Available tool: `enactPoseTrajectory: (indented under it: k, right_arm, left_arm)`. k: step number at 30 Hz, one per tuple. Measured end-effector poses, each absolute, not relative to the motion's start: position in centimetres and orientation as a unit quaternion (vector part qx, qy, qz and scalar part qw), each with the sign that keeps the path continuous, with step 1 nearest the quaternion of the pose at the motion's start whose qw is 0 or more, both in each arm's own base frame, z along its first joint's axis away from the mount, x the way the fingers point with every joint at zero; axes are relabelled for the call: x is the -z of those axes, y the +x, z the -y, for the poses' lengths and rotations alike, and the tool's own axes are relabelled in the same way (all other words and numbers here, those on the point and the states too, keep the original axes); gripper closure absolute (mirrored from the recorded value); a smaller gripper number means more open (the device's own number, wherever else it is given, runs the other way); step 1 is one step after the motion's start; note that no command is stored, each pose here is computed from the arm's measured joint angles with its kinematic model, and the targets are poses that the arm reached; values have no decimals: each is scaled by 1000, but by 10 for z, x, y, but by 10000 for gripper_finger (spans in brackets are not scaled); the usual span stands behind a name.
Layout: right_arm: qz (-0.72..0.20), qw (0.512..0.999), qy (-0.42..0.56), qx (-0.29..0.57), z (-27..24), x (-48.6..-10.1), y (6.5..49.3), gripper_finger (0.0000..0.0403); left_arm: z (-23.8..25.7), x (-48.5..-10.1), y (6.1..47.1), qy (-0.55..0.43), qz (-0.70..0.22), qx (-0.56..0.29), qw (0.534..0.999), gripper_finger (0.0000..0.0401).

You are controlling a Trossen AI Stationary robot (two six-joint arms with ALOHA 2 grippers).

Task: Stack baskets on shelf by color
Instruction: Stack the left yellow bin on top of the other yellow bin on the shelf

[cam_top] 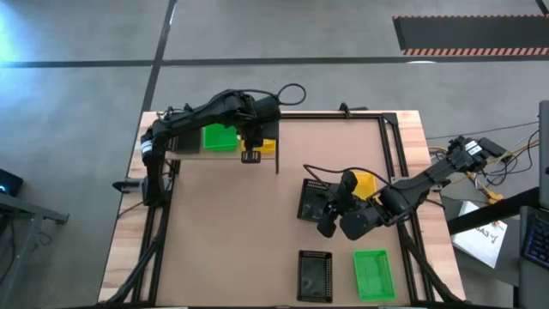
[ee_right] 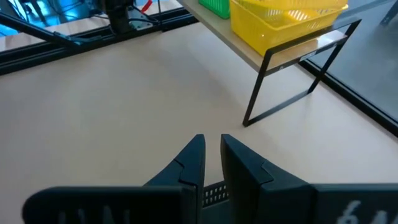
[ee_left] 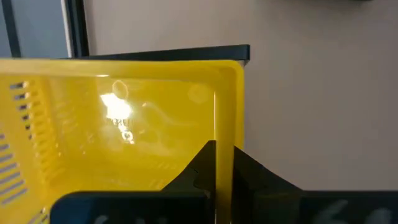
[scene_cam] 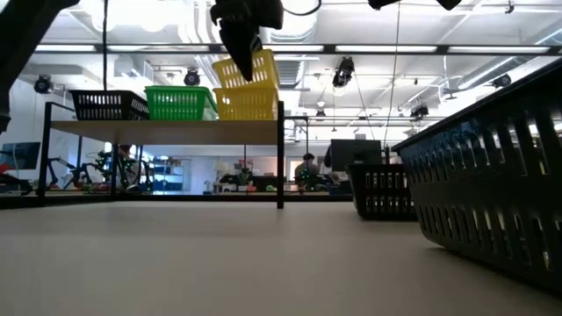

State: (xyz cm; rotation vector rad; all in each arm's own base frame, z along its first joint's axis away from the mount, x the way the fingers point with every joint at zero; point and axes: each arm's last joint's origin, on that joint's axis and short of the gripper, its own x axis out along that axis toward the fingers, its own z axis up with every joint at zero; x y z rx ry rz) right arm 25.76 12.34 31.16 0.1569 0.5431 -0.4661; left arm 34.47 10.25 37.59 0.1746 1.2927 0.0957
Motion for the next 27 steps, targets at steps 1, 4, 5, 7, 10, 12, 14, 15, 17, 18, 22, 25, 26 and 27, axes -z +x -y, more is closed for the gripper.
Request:
enactPoseTrajectory:
  k: [1,4,5,7,10,12,14,15,17,18,22,25,26,27]
  right_arm:
    - [-266,934,76,228,-123,-312,258,360]
    - [-266,934,75,228,-123,-312,258,360]
    - [-266,934,75,228,-123,-312,258,360]
    - [-266,934,75,228,-123,-312,258,360]
    - [-266,934,75,228,-123,-312,258,360]
    - [-266,934,75,228,-123,-312,258,360]
    - [-266,934,75,228,-123,-312,258,360]
    - [-266,934,75,228,-123,-312,258,360]
    - [-266,934,75,228,-123,-312,258,360]
    - [-266,934,75,228,-123,-312,258,360]
    - [-266,934,75,228,-123,-312,258,360]
    - [-266,934,75,228,-123,-312,258,360]
    - [-266,934,75,228,-123,-312,258,360]
    - [-266,934,75,228,-123,-312,258,360]
  left_arm:
    - [-103,-374,346,81,-603,-44,792,401]
    - [-104,-369,350,79,-609,-42,788,401]
    - [-104,-368,351,79,-610,-42,787,401]
    - [-104,-367,352,79,-611,-42,786,400]
    - [-105,-367,352,79,-611,-42,786,386]
    - [-105,-367,352,79,-611,-42,786,366]
    - [-105,-367,352,79,-611,-42,786,341]
    - [-104,-367,352,79,-612,-42,786,329]
    - [-104,-368,351,79,-611,-42,787,306]
    - [-104,-370,350,79,-609,-43,788,297]
    - [-100,-384,344,66,-594,-55,800,270]
    - [-98,-387,340,51,-587,-39,807,265]
    - [-97,-385,339,50,-590,-36,805,265]
    - [-97,-382,340,54,-594,-30,802,264]
